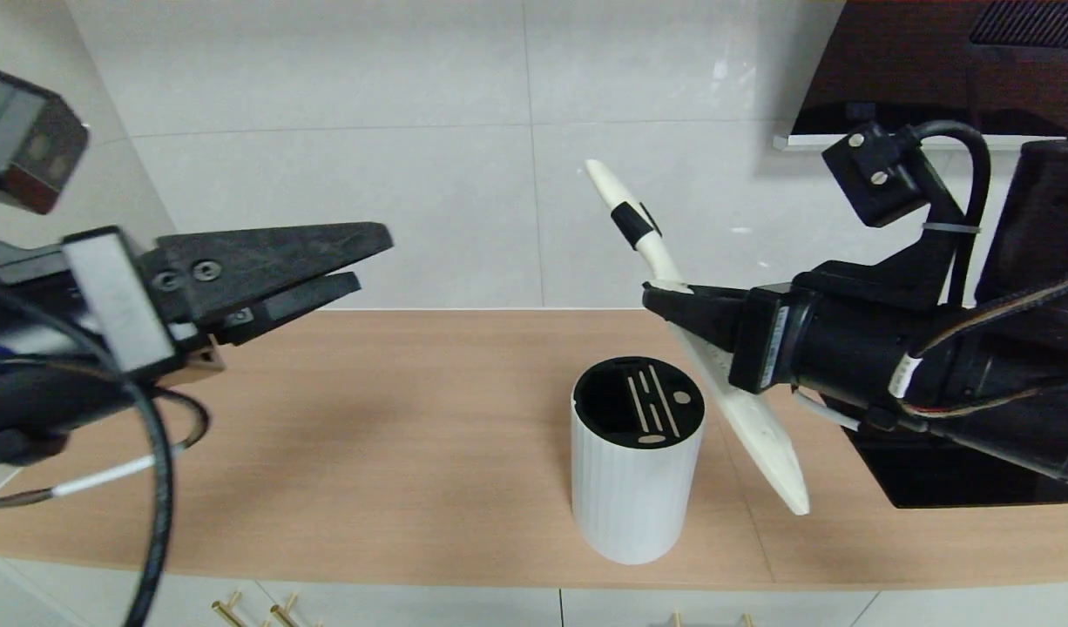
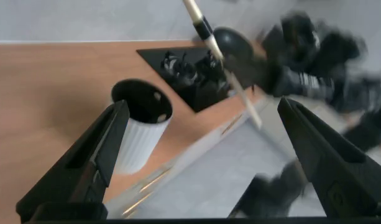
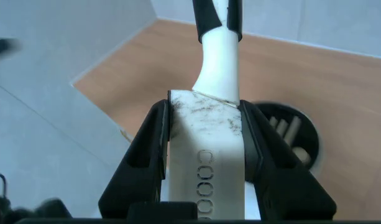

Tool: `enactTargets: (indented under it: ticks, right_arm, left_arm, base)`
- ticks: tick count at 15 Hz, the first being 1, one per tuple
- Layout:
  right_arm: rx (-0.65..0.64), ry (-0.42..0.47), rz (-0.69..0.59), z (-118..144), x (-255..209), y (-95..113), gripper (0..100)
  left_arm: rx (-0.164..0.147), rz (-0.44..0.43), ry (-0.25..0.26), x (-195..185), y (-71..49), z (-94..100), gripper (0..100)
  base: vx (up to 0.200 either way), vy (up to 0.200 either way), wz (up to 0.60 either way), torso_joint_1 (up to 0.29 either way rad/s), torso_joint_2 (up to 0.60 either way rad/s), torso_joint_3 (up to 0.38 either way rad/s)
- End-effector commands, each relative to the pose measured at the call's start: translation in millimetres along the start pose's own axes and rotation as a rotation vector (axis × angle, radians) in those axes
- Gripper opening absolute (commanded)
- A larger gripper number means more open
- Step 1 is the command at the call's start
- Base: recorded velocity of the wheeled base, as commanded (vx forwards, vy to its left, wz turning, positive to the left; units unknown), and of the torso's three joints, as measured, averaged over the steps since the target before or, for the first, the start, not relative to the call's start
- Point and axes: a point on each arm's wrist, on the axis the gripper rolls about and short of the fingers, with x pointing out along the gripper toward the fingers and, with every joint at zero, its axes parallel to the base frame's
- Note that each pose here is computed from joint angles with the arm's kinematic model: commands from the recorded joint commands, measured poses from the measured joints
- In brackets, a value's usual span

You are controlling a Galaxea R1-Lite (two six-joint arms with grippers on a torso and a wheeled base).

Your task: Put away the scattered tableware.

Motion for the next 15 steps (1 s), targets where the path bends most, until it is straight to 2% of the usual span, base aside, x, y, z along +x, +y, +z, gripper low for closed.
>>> enactTargets:
  ticks: [1, 3, 4, 6, 8, 11, 13, 15]
  right_arm:
    - [-0.003, 0.046, -0.03, -22.1, 21.3, 5.9, 0]
    - [-0.01, 0.047, -0.063, -27.6, 25.5, 14.4, 0]
    - [-0.01, 0.047, -0.063, -27.6, 25.5, 14.4, 0]
    - [-0.012, 0.063, -0.058, -33.5, 30.9, 17.5, 0]
    - [-0.014, 0.076, -0.024, -38.1, 29.6, 28.8, 0]
    - [-0.002, 0.083, -0.002, -40.8, 28.9, 36.3, 0]
    - [-0.004, 0.091, 0.019, -43.9, 27.5, 42.7, 0]
    - [-0.001, 0.07, 0.028, -42.7, 26.7, 44.3, 0]
  left_arm:
    - [-0.101, 0.069, 0.054, 52.1, 23.6, -31.4, 100]
    - [-0.091, 0.109, 0.008, 74.7, 30.2, -41.6, 100]
    - [-0.091, 0.109, 0.008, 74.7, 30.2, -41.6, 100]
    - [-0.076, 0.047, -0.027, 94.1, 26.6, -50.9, 100]
    - [-0.072, 0.036, -0.052, 102.5, 25.0, -54.4, 100]
    - [-0.063, 0.057, -0.052, 110.8, 25.7, -60.2, 100]
    - [-0.059, 0.092, -0.071, 117.6, 28.1, -61.2, 100]
    - [-0.06, 0.099, -0.07, 119.7, 29.5, -62.5, 100]
  base:
    - [0.0, 0.0, 0.0, 0.0, 0.0, 0.0]
    - [0.0, 0.0, 0.0, 0.0, 0.0, 0.0]
    - [0.0, 0.0, 0.0, 0.0, 0.0, 0.0]
    - [0.0, 0.0, 0.0, 0.0, 0.0, 0.0]
    - [0.0, 0.0, 0.0, 0.0, 0.0, 0.0]
    - [0.0, 0.0, 0.0, 0.0, 0.0, 0.0]
    - [0.0, 0.0, 0.0, 0.0, 0.0, 0.0]
    - [0.0, 0.0, 0.0, 0.0, 0.0, 0.0]
